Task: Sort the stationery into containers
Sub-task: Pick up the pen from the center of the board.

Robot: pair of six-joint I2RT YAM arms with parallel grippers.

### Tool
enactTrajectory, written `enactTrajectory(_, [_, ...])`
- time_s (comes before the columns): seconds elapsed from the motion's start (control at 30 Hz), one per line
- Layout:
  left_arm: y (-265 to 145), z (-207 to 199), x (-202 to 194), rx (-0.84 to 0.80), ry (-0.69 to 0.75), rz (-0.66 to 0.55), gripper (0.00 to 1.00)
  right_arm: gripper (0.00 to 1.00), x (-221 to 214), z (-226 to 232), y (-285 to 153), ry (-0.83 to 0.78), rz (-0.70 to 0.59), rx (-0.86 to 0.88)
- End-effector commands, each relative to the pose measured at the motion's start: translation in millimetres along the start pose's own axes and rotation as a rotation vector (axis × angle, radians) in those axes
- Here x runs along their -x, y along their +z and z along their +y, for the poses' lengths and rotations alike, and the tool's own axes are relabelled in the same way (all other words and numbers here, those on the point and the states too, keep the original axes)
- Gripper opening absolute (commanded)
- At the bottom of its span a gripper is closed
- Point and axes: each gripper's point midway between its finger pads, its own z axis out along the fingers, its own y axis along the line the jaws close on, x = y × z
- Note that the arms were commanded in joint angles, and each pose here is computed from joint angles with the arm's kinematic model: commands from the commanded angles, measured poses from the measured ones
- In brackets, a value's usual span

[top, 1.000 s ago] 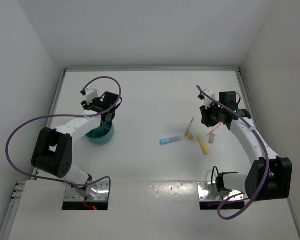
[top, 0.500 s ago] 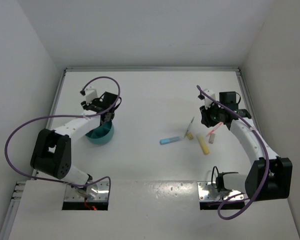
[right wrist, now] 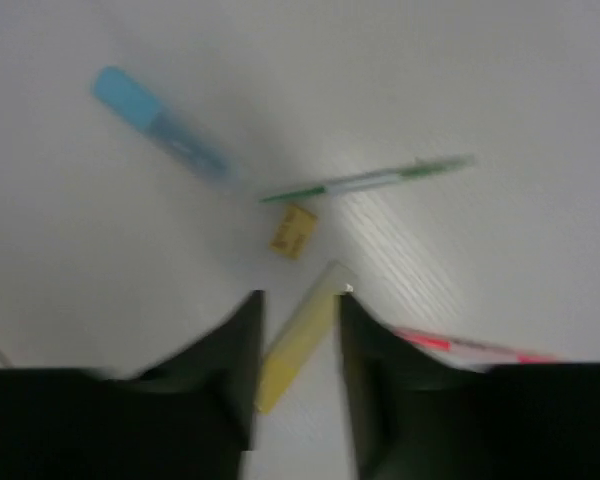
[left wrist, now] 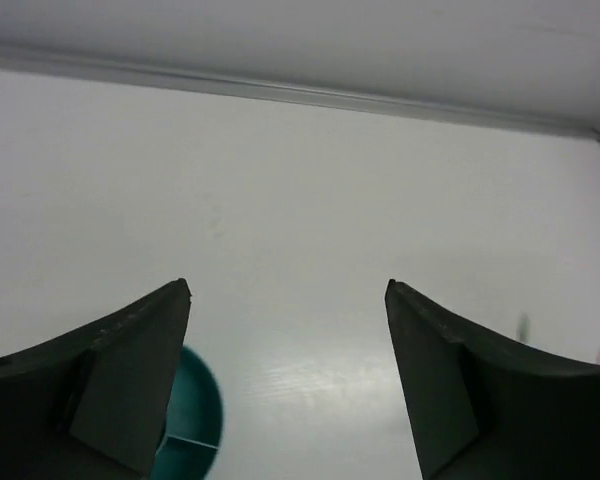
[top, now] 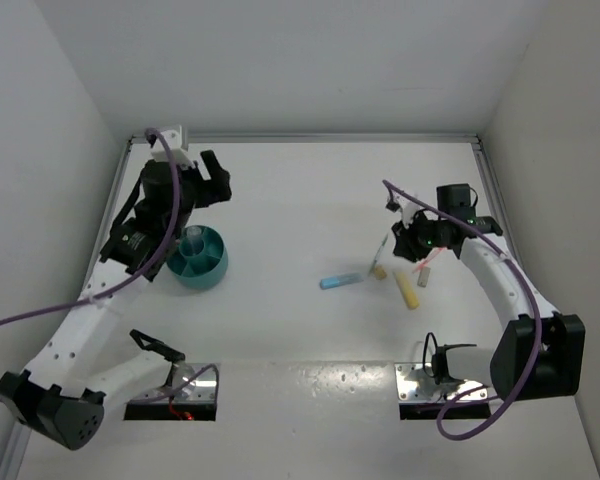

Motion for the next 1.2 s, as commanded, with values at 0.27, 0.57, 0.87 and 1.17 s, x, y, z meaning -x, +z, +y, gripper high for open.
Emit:
enactTrajectory(0.27, [-33,15,-83,-0.177,0.096,0.055,0.07,0.81,37,95,67,-0.579,-0.044,0.569])
enactTrajectory(0.57, [-53,25,-57,-0.159,0.072,-0.036,0.16,0.73,38,93,138,-0.7,0.059,0.406])
enactTrajectory(0.87, [-62,28,-46,-0.152,0.062,-0.082,0.37,0.68,10,114,164,-0.752,0.202,0.469])
enactTrajectory(1.17, [-66,30,-42,-0.145,0.057,-0.103,0.37,0.19,-13,129,159,-0.811,0.292,0.549])
